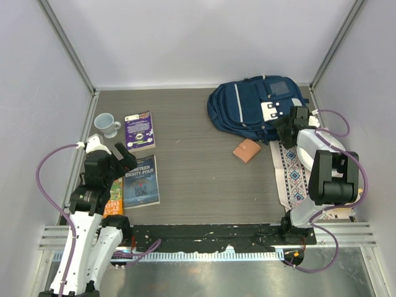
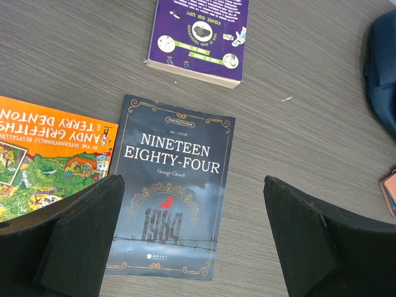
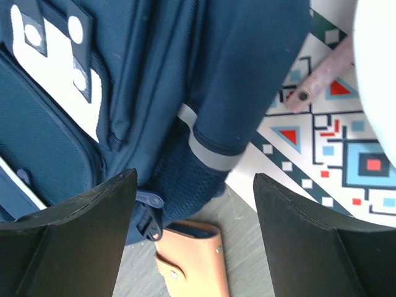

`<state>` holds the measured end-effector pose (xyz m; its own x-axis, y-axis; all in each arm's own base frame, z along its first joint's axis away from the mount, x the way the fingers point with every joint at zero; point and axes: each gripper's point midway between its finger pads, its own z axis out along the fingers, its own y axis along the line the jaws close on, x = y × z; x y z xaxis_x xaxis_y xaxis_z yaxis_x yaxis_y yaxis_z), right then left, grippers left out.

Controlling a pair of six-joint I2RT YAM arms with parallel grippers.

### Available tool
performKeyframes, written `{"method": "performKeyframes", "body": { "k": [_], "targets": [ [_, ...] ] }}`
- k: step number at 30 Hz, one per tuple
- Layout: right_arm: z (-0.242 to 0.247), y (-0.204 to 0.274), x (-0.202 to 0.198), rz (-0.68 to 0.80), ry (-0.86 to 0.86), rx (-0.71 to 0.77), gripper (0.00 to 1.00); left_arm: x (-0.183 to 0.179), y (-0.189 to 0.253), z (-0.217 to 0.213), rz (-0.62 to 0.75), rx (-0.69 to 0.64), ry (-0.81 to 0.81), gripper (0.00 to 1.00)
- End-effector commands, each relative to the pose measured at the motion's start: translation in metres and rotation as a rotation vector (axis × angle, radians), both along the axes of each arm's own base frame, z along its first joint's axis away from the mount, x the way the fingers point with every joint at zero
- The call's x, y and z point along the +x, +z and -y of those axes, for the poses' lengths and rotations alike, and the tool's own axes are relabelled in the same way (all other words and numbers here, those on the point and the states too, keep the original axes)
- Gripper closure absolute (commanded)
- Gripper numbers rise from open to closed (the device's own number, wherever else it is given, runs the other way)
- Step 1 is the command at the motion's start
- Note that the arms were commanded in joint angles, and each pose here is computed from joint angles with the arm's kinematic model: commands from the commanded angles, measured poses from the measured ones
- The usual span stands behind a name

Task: Pack the student bag
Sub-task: Unzip the student bag at the center of the board.

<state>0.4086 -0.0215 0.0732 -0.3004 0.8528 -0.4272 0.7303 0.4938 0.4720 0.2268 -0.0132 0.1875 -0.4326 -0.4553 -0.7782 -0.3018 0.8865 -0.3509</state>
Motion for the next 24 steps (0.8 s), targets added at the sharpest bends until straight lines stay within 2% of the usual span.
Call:
{"method": "performKeyframes", "body": {
  "k": [1, 14, 17, 18, 19, 23, 24],
  "targets": [
    [0.010, 0.010, 0.030, 0.129, -0.029, -0.012, 0.19, 0.005, 0.007, 0.004, 0.026, -0.009, -0.018, 0.00],
    [0.003, -0.029, 0.031, 0.112, -0.018, 0.030, 0.24, 0.006, 0.006, 0.003, 0.018, -0.006, -0.017, 0.00],
    [0.004, -0.042, 0.031, 0.082, -0.007, 0.026, 0.46, 0.006, 0.005, 0.006, 0.013, -0.011, -0.029, 0.00],
    [0.004, -0.043, 0.032, 0.083, 0.001, 0.027, 0.62, 0.007, 0.006, 0.006, 0.014, -0.011, -0.034, 0.00],
    [0.002, -0.042, 0.033, 0.093, 0.010, 0.030, 0.69, 0.006, 0.007, 0.007, 0.013, -0.012, -0.039, 0.00],
    [0.002, -0.013, 0.041, 0.176, 0.039, 0.007, 0.89, 0.006, 0.017, 0.015, 0.049, -0.025, -0.089, 0.00],
    [0.001, -0.001, 0.047, 0.206, 0.050, 0.004, 0.97, 0.009, 0.018, 0.018, 0.070, -0.037, -0.101, 0.00]
  ]
}}
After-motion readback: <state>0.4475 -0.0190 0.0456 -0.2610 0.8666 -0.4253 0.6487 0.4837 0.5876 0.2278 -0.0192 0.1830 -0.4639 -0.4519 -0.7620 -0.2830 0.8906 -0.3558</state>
